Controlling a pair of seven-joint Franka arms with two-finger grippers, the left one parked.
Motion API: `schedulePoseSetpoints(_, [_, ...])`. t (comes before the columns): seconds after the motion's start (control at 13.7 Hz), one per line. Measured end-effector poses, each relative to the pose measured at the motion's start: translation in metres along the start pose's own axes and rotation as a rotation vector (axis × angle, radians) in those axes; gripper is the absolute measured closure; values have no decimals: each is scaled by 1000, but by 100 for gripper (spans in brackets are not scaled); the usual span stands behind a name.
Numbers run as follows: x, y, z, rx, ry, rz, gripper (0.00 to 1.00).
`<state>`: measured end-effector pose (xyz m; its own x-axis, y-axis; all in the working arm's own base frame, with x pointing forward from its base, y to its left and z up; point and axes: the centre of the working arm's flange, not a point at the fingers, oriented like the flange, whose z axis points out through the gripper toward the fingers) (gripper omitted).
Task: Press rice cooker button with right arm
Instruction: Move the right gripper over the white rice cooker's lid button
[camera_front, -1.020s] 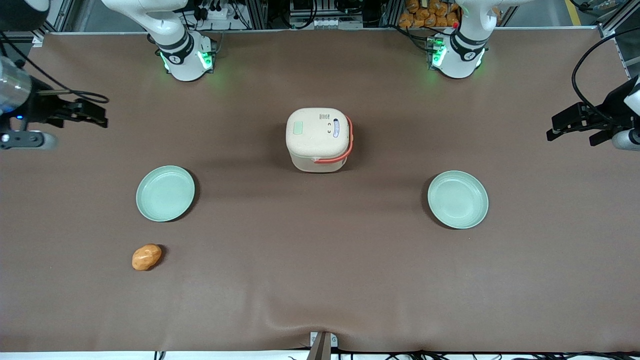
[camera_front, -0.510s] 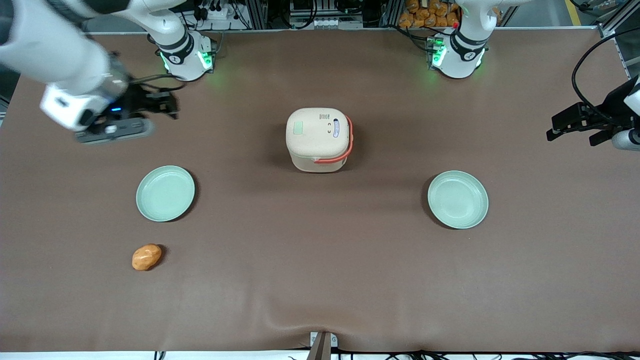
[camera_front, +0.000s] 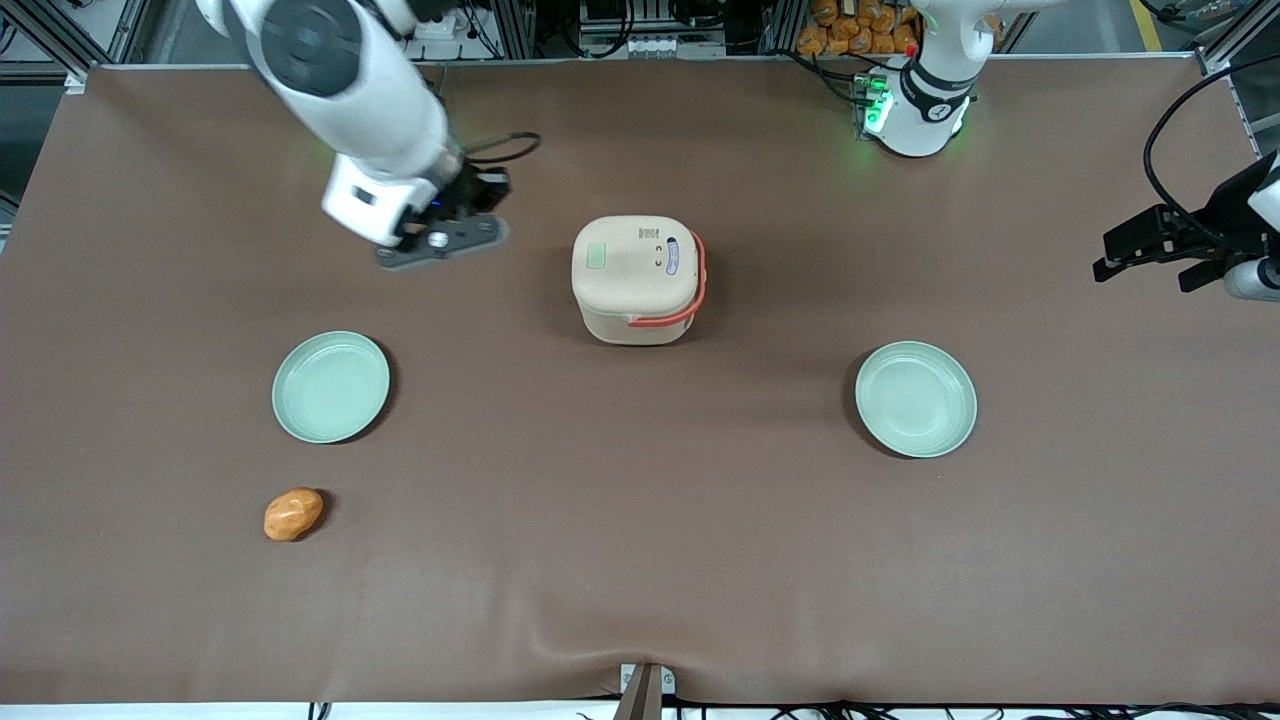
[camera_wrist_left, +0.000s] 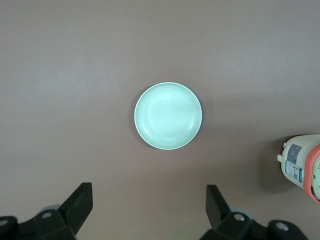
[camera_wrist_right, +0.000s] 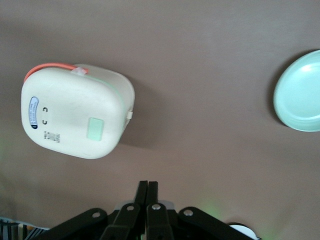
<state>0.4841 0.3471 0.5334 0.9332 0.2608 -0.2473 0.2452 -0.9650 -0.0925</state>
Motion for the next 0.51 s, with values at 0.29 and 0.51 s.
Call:
schedulePoseSetpoints(0.29, [11, -37, 58, 38, -53, -3, 99])
schedulePoseSetpoints(0.51, [12, -75, 94, 27, -57, -15, 99])
